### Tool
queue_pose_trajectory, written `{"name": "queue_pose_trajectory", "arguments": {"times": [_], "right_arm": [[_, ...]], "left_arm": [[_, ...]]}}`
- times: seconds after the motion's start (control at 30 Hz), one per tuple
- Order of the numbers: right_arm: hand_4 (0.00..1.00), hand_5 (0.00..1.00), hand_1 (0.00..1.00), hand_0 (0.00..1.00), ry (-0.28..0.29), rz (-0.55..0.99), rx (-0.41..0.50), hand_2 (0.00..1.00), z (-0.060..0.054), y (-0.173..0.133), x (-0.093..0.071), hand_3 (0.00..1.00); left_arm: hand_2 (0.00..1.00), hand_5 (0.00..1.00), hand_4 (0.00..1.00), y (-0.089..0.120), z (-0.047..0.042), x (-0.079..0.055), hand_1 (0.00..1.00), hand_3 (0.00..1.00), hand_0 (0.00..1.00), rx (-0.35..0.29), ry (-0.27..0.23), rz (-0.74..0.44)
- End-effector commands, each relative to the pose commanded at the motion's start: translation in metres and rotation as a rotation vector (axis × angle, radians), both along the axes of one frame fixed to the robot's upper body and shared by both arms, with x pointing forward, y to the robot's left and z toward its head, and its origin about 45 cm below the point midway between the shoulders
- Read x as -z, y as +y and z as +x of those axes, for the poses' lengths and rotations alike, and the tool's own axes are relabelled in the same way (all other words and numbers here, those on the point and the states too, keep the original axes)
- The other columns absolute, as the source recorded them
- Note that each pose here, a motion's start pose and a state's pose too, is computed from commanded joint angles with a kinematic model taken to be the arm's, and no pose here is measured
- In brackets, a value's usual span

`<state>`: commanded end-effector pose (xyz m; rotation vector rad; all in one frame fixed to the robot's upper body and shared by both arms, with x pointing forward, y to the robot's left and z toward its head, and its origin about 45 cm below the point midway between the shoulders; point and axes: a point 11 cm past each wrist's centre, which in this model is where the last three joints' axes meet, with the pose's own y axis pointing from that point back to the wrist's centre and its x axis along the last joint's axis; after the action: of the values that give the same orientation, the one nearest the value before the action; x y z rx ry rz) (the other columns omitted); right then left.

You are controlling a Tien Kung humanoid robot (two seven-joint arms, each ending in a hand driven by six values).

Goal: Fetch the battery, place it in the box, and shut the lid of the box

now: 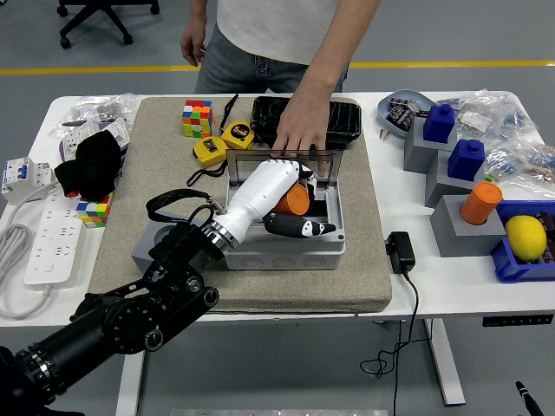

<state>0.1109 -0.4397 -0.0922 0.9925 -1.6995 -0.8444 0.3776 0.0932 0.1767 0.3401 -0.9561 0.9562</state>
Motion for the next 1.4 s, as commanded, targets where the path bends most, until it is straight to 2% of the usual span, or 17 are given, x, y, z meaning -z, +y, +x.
{"name": "queue_pose_trajectory", "arguments": {"times": [0.4, 0.77, 0.8, 0.97, 1.0, 1.17, 1.2, 1.37, 1.4], "right_arm": [[0.998, 0.998, 0.782, 0.859, -0.003, 0.002, 0.000, 0.756, 0.0017, -0.0001, -0.0004, 0.779], [0.998, 0.998, 0.782, 0.859, 0.000, 0.004, -0.001, 0.756, 0.0003, 0.0001, 0.0000, 0.779], [0.998, 0.998, 0.782, 0.859, 0.000, 0.004, -0.001, 0.756, 0.0005, 0.0001, -0.0001, 0.779], [0.998, 0.998, 0.782, 0.859, 0.000, 0.003, 0.000, 0.756, 0.0008, -0.0005, -0.0003, 0.779], [0.998, 0.998, 0.782, 0.859, 0.000, 0.003, 0.000, 0.756, 0.0005, -0.0006, -0.0003, 0.779], [0.998, 0.998, 0.782, 0.859, 0.004, 0.005, 0.001, 0.756, -0.0008, -0.0006, 0.0001, 0.779], [0.998, 0.998, 0.778, 0.859, 0.004, 0.005, 0.001, 0.756, -0.0010, -0.0004, 0.0002, 0.779], [0.998, 0.998, 0.778, 0.859, 0.004, 0.006, 0.001, 0.756, -0.0014, -0.0001, 0.0004, 0.779], [0.998, 0.998, 0.779, 0.859, 0.004, 0.006, 0.001, 0.753, -0.0015, 0.0000, 0.0004, 0.779]], "left_arm": [[0.016, 0.500, 0.998, -0.0004, 0.0008, -0.0031, 0.002, 0.029, 0.061, 0.007, -0.021, 0.010], [0.028, 0.482, 0.998, 0.0011, 0.0012, 0.0001, 0.002, 0.037, 0.077, 0.007, -0.020, 0.032], [0.075, 0.494, 0.998, 0.0015, 0.0014, 0.0004, 0.027, 0.071, 0.123, 0.005, -0.019, 0.034], [0.075, 0.494, 0.998, 0.0028, 0.0024, 0.0000, 0.027, 0.071, 0.123, 0.004, -0.017, 0.036], [0.177, 0.510, 0.998, 0.0028, 0.0026, -0.0002, 0.135, 0.187, 0.212, 0.005, -0.015, 0.036], [0.177, 0.510, 0.998, 0.0034, 0.0038, 0.0005, 0.135, 0.187, 0.212, 0.010, -0.002, 0.048], [0.320, 0.530, 0.998, 0.0036, 0.0037, 0.0007, 0.332, 0.358, 0.288, 0.010, -0.001, 0.049], [0.320, 0.530, 0.998, 0.0034, 0.0038, 0.0006, 0.332, 0.358, 0.288, 0.012, -0.003, 0.056], [0.392, 0.536, 0.998, 0.0034, 0.0039, 0.0005, 0.409, 0.434, 0.316, 0.012, -0.003, 0.057]]}}
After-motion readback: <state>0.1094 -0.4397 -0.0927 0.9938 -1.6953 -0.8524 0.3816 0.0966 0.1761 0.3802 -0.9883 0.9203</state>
